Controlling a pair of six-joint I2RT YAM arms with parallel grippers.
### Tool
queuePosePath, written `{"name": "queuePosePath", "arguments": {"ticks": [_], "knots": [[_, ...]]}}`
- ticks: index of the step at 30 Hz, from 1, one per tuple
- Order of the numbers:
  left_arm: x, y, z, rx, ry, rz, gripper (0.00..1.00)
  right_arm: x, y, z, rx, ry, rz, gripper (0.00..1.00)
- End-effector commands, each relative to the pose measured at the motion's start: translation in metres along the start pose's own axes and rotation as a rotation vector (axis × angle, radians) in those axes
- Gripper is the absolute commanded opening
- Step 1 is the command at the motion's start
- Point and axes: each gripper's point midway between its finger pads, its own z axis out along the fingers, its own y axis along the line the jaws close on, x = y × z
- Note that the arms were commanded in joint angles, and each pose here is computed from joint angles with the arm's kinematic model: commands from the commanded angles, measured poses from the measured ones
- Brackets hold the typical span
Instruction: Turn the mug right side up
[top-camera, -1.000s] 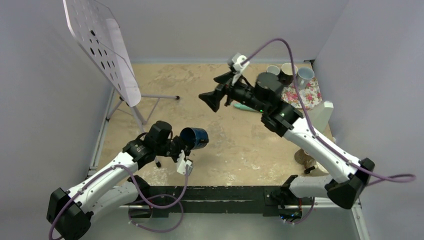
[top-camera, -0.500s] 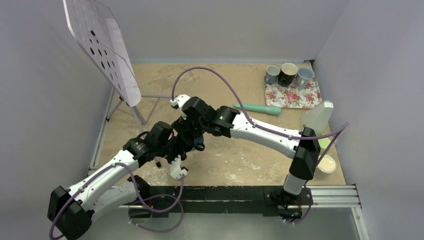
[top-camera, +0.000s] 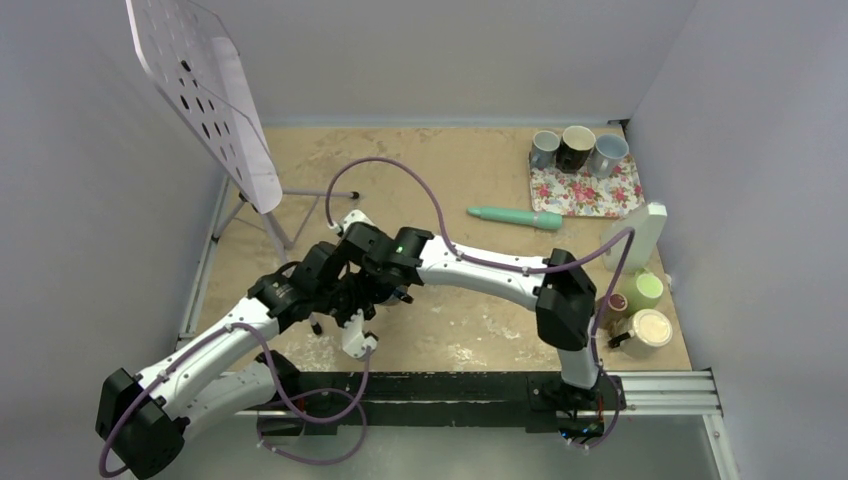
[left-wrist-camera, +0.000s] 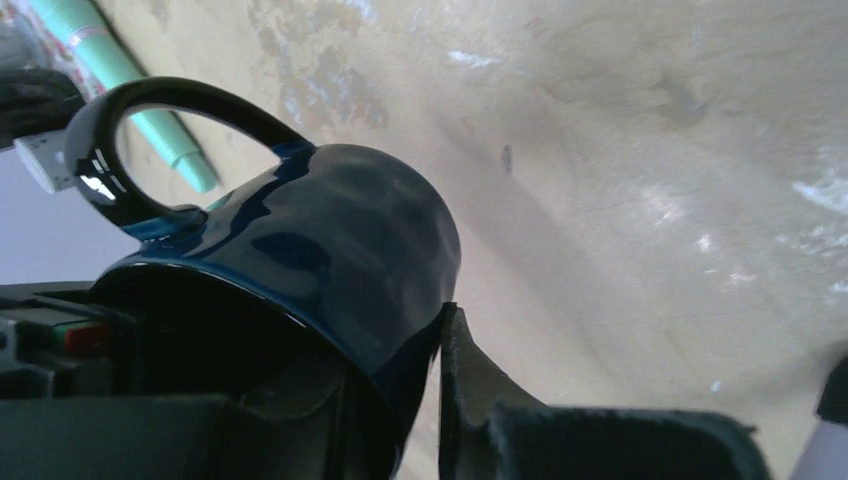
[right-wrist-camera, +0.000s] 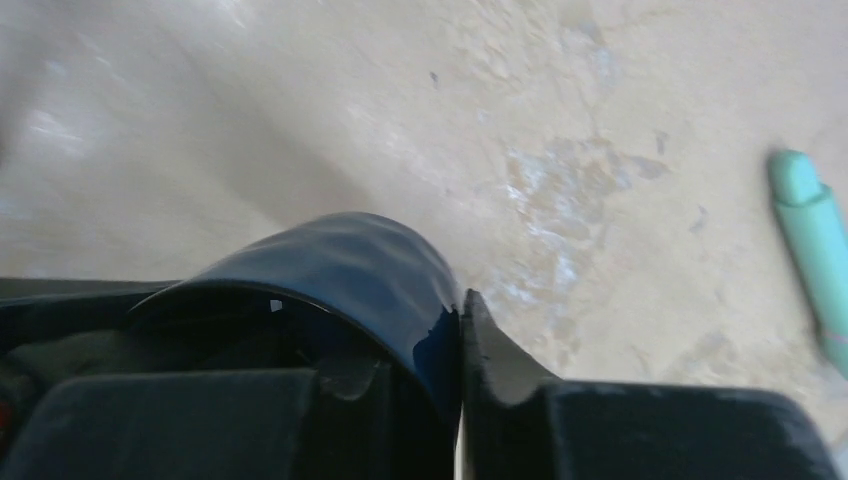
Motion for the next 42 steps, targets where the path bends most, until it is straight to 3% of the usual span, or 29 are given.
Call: {"name": "queuePosePath", "arguments": {"ticks": [1,3,4,8,9,12,21,26,33,42], "knots": [[-0.005,0.045,-0.019,-0.152,-0.007,0.091,0.00,-0.013,-0.036,-0.019,0.077,-0.038,0.151,0.00],[-0.007,0.047,-0.018,-0.176,-0.015,0.088,0.00,-0.012,-0.049,-0.021,0.080,-0.050,0.184,0.00],[-0.008,0.050,-0.018,-0.202,-0.019,0.094,0.09,-0.012,-0.054,-0.021,0.064,-0.052,0.203,0.00],[-0.018,0.075,-0.025,-0.366,-0.065,0.093,0.91,-0.010,-0.087,-0.023,0.035,-0.094,0.287,0.00],[-0.023,0.080,-0.028,-0.394,-0.090,0.086,0.98,-0.009,-0.097,-0.023,0.032,-0.109,0.315,0.00],[-0.030,0.093,-0.038,-0.451,-0.130,0.042,1.00,-0.006,-0.134,-0.028,0.032,-0.155,0.401,0.00],[-0.032,0.083,-0.037,-0.442,-0.152,-0.058,1.00,0.029,-0.344,-0.073,0.364,-0.318,0.680,0.00],[-0.032,0.074,-0.032,-0.437,-0.163,-0.105,1.00,0.063,-0.428,-0.069,0.484,-0.297,0.755,0.00],[-0.029,0.063,-0.025,-0.434,-0.152,-0.150,1.00,0.086,-0.490,-0.034,0.536,-0.250,0.828,0.00],[-0.025,0.056,-0.019,-0.425,-0.139,-0.173,1.00,0.105,-0.506,0.017,0.504,-0.183,0.886,0.00]]}}
